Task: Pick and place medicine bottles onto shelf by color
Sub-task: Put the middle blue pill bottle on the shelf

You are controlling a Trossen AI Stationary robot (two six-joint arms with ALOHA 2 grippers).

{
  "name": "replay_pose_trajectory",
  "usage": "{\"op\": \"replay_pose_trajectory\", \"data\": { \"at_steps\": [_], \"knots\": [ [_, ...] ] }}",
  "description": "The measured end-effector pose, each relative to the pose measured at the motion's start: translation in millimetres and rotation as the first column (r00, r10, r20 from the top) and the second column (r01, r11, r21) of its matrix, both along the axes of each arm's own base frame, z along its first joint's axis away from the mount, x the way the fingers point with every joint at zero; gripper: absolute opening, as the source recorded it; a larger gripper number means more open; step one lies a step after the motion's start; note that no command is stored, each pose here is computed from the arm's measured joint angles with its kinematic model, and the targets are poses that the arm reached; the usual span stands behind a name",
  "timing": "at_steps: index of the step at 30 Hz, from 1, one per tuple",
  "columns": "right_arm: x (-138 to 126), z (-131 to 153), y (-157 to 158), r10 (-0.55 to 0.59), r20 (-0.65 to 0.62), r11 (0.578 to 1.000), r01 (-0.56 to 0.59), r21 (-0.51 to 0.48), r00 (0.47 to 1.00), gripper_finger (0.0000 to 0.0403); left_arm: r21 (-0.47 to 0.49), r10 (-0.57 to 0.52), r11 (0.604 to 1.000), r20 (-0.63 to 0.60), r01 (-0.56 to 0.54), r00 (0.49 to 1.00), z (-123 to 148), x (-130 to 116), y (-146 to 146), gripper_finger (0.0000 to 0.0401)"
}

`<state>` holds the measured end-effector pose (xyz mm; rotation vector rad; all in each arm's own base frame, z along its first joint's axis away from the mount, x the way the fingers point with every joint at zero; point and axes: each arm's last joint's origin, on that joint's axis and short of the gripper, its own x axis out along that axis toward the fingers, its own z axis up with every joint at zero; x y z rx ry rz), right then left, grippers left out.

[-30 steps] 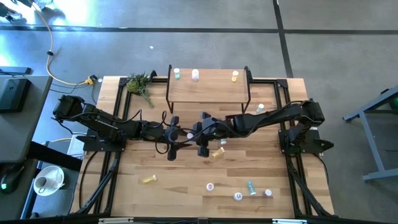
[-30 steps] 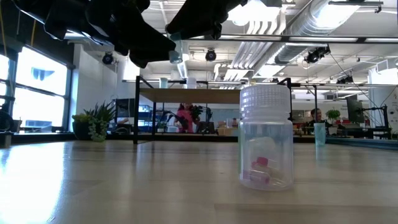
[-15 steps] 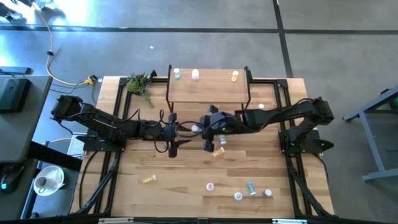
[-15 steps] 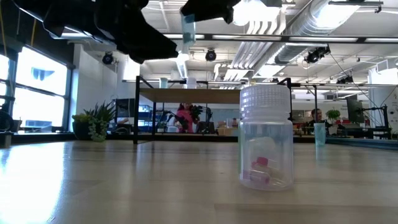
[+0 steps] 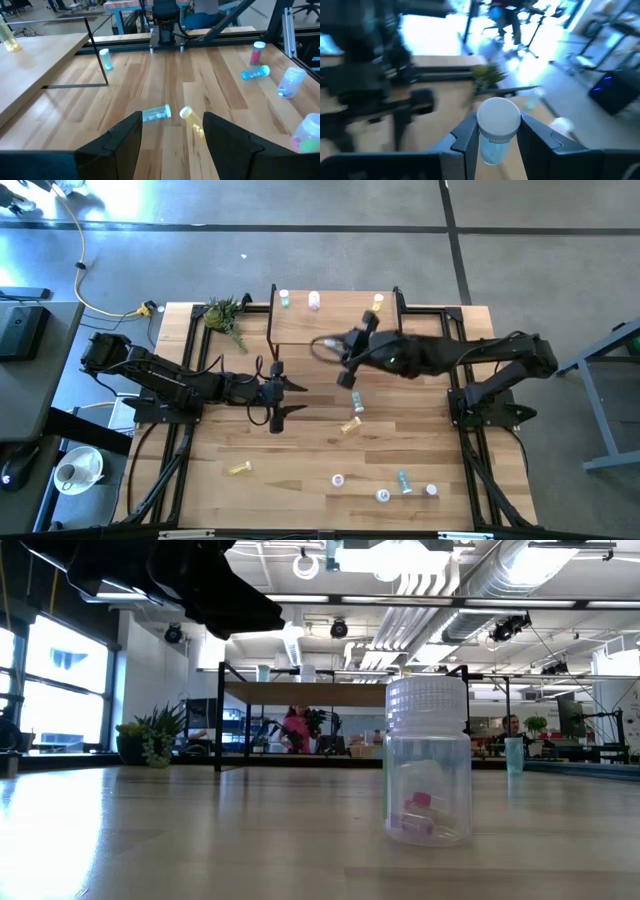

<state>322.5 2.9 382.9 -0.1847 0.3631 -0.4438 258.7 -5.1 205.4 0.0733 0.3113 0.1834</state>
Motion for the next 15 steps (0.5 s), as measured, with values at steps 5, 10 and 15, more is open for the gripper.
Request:
{"op": "replay_pose_trajectory", "data": {
  "at_steps": [5, 10, 15],
  "knots": [
    [-12, 19, -25, -0.07, 0.093, 0.997, 0.074, -0.036, 0.993, 0.0103, 0.0, 0.0, 1.0, 0.0, 0.0, 1.0, 0, 0, 0, 0.0198],
    [-21, 31, -51, -0.146, 0.16, 0.987, 0.154, -0.043, 0.976, 0.0103, 0.0, 0.0, 1.0, -0.005, 0.0, 1.0, -1, 0, 0, 0.0198],
    [-25, 31, -75, -0.217, 0.182, 0.975, 0.222, -0.01, 0.959, 0.0103, 0.0, 0.0, 1.0, -0.006, 0.0, 1.0, -1, 0, 0, 0.0198]
  ]
}}
